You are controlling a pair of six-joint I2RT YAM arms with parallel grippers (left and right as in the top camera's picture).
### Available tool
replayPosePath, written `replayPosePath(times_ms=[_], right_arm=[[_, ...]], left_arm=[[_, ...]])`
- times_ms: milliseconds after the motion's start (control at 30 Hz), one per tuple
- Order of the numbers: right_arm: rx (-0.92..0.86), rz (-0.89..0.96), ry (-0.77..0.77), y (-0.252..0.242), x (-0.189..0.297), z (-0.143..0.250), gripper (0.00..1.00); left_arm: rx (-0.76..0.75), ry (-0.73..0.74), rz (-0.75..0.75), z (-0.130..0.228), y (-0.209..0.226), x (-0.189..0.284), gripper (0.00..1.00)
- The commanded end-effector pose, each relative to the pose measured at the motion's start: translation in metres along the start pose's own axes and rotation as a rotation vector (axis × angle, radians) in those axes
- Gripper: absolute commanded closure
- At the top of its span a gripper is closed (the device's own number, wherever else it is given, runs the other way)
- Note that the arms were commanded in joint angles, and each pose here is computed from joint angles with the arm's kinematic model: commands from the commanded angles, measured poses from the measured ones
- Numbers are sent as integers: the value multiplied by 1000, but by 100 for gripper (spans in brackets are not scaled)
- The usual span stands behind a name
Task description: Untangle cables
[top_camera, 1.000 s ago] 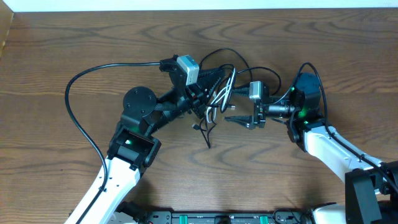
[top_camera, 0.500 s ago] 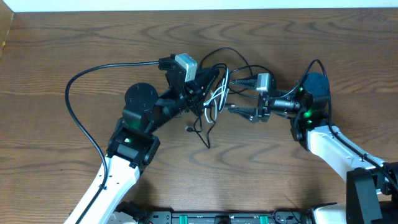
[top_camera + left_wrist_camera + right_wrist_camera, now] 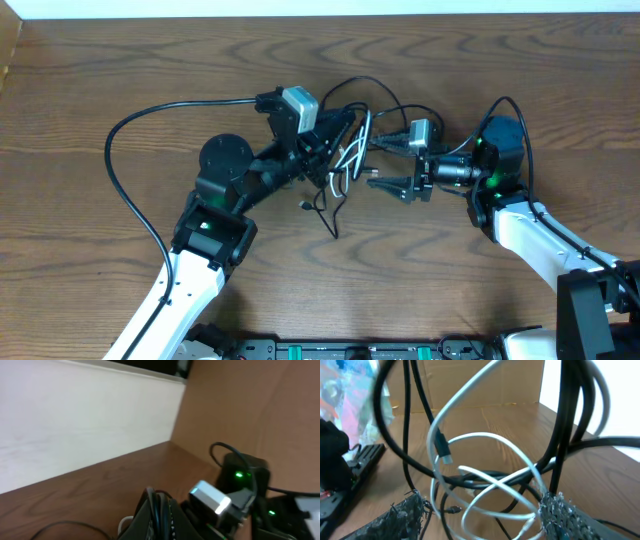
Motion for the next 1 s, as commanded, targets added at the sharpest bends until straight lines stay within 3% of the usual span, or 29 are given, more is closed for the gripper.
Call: replayPosePath(times_ms=[0, 367, 567, 967], right_arm=[[70, -27, -3, 4, 1, -1, 27], [118, -99, -10, 16, 0, -1, 26], [118, -97, -10, 15, 0, -1, 27], [118, -107, -6, 18, -2, 0, 21]], left_arm=[[-19, -2, 85, -3, -13, 1, 92], [-31, -13, 86, -6, -13, 1, 92], [-33, -32, -26, -9, 4, 1, 92], [-31, -94, -14, -24, 1, 2, 92]])
Point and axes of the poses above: each gripper's point midway between its finger pads, its own x axis back along the fingers, its own y axis along the line the jaws close on, z = x × y, the point moved 2 cm from there along x, back along the fingers, and after that the axes turned 7 degrees about -x, right-handed, at the moved point
